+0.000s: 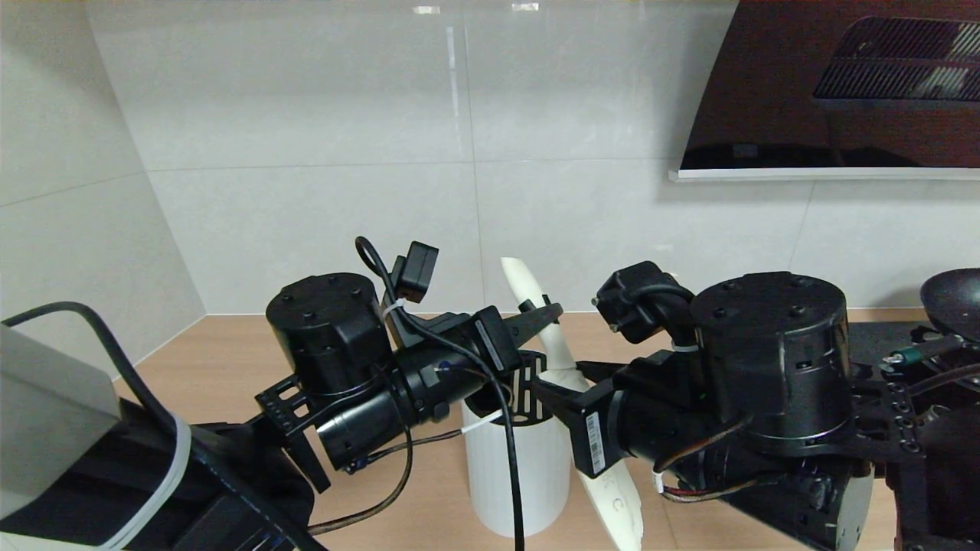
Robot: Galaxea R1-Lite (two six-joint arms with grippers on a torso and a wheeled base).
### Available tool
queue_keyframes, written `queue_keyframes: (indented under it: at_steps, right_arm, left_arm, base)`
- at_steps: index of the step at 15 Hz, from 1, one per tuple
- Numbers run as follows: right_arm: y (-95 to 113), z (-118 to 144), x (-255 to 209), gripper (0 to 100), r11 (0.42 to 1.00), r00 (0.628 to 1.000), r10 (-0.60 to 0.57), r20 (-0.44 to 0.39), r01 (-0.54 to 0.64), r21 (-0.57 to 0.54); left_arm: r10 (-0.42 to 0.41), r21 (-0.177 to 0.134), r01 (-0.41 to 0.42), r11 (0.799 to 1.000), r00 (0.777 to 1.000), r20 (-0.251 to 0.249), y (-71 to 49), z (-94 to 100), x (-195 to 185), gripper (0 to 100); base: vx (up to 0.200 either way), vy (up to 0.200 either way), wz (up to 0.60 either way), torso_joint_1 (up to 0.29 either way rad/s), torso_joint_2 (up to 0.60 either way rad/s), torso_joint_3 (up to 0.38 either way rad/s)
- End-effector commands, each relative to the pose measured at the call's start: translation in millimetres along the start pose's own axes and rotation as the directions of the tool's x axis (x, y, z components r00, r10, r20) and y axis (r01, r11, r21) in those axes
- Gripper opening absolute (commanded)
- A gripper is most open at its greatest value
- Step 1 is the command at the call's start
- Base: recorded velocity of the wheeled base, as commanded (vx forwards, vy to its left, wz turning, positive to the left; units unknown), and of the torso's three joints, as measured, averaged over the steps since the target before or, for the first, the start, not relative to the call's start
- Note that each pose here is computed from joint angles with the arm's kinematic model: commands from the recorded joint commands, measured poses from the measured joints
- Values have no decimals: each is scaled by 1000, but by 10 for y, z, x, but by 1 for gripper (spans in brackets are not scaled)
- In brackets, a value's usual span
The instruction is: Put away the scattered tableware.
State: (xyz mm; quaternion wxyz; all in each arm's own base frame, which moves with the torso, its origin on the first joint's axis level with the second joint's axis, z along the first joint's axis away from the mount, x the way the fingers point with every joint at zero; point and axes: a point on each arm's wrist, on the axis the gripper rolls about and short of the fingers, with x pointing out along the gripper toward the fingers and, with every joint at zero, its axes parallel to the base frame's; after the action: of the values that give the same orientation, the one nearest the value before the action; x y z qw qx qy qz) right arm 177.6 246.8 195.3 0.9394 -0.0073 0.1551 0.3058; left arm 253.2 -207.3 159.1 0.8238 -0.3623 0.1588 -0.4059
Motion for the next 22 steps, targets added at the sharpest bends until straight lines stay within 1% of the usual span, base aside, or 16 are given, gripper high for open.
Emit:
queue_keyframes:
  at_steps: [1, 3, 4, 6, 8, 9, 11, 13, 14, 16, 17, 18, 19, 20, 21, 22]
  right_arm:
    - [-3, 18, -16, 0, 1000, 1000, -1, 9, 1, 3]
    - [-8, 19, -15, 0, 1000, 1000, -4, 10, 4, 7]
    - [-8, 19, -15, 100, 1000, 1000, -4, 10, 4, 10]
    - [-9, 36, -27, 100, 1000, 1000, -2, 20, 1, 22]
    - [-26, 81, -75, 100, 999, 999, -2, 37, 1, 32]
    - [-80, 172, -171, 100, 999, 997, -14, 73, 11, 44]
    - [-259, 312, -306, 100, 996, 990, -65, 128, 56, 71]
    - [-636, 429, -328, 100, 979, 968, -190, 165, 174, 108]
    - [-871, 469, -360, 100, 959, 946, -272, 175, 251, 130]
    - [-1052, 555, -464, 100, 941, 921, -328, 209, 299, 160]
    - [-1138, 591, -520, 100, 939, 917, -331, 223, 299, 168]
    - [-1139, 592, -529, 100, 942, 919, -324, 225, 291, 167]
    - [-1155, 580, -523, 100, 942, 920, -324, 219, 293, 165]
    - [-1156, 573, -518, 100, 941, 920, -326, 216, 295, 164]
    - [-1158, 553, -506, 100, 941, 922, -327, 207, 297, 162]
    - [-1160, 538, -490, 100, 941, 923, -327, 201, 298, 161]
  left_arm:
    - [-4, 3, 4, 1000, 1000, 5, -19, 15, -12, 0]
    - [-5, 16, 5, 1000, 1000, 6, -35, 26, -23, 0]
    - [-4, 29, 4, 1000, 1000, 7, -35, 26, -23, 0]
    - [-5, 38, 5, 999, 1000, 15, -51, 39, -32, 0]
    - [-14, 56, 13, 998, 1000, 27, -126, 105, -89, 0]
    - [-11, 102, 7, 995, 999, 39, -215, 204, -165, 0]
    - [49, 162, -70, 984, 990, 131, -335, 459, -222, 0]
    - [186, 190, -230, 954, 957, 225, -530, 742, -299, 0]
    - [247, 184, -299, 936, 933, 261, -675, 887, -341, 0]
    - [308, 173, -372, 912, 900, 308, -860, 1062, -399, 0]
    - [331, 228, -410, 883, 889, 317, -934, 1130, -418, 0]
    - [346, 249, -430, 868, 883, 317, -921, 1132, -422, 0]
    - [399, 305, -503, 809, 850, 344, -868, 1130, -399, 0]
    - [424, 302, -534, 790, 831, 359, -840, 1120, -387, 0]
    - [470, 297, -582, 757, 800, 373, -792, 1040, -292, 0]
    - [507, 302, -630, 716, 766, 395, -796, 945, -221, 0]
  base:
    - [0, 0, 0, 0, 0, 0]
    - [0, 0, 0, 0, 0, 0]
    - [0, 0, 0, 0, 0, 0]
    - [0, 0, 0, 0, 0, 0]
    - [0, 0, 0, 0, 0, 0]
    - [0, 0, 0, 0, 0, 0]
    - [0, 0, 0, 0, 0, 0]
    - [0, 0, 0, 0, 0, 0]
    - [0, 0, 0, 0, 0, 0]
    - [0, 0, 0, 0, 0, 0]
    - [0, 0, 0, 0, 0, 0]
    - [0, 0, 0, 0, 0, 0]
    - [0, 0, 0, 0, 0, 0]
    - [0, 0, 0, 0, 0, 0]
    - [0, 0, 0, 0, 0, 0]
    - [0, 0, 0, 0, 0, 0]
